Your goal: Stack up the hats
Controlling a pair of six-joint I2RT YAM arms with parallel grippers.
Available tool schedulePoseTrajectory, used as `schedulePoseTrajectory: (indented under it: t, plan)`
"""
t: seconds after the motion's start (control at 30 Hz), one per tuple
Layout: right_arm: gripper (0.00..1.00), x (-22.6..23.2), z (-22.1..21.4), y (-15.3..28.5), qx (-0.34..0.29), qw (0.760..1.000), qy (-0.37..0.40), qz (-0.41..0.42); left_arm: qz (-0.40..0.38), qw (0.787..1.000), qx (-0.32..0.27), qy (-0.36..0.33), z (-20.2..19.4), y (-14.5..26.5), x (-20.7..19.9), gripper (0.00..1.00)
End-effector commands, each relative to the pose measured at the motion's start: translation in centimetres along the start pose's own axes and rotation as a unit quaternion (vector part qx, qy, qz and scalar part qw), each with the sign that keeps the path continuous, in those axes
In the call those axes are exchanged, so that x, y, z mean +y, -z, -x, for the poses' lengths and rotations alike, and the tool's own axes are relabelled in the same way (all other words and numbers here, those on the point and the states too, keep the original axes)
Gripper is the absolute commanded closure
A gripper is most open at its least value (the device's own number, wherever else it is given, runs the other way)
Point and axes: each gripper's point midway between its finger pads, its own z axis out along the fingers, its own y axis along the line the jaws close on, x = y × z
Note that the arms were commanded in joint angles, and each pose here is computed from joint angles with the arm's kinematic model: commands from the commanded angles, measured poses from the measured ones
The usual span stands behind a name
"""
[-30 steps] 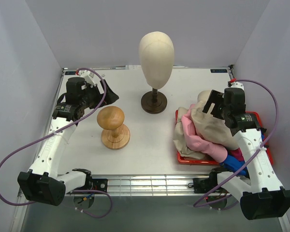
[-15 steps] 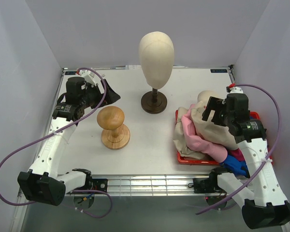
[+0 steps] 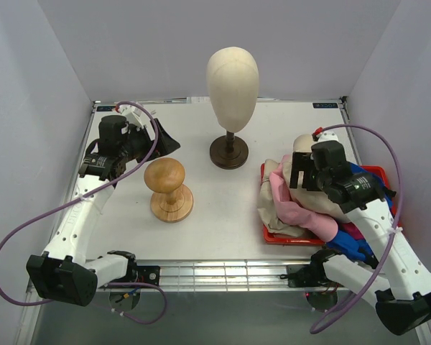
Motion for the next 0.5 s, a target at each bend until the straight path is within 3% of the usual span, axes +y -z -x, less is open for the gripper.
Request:
schedulePoseTrajectory:
  t: [0.0, 0.23, 0.47]
  plan:
    - [0.12, -0.5, 1.7, 0.9, -0.030, 0.998, 0.015, -0.045, -0.018, 1.000, -0.012, -0.007, 0.3, 0.8, -0.9, 0.03]
    - [0.11, -0.5, 2.3, 0.6, -0.031, 0.993, 0.057, -0.097, -0.013, 1.000, -0.009, -0.006, 0.2, 0.7, -0.7, 0.03]
    - [0.10, 0.3, 2.9, 0.5, -0.038, 0.989, 0.102, -0.096, -0.011, 1.000, -0.004, -0.005, -0.1, 0.6, -0.5, 0.03]
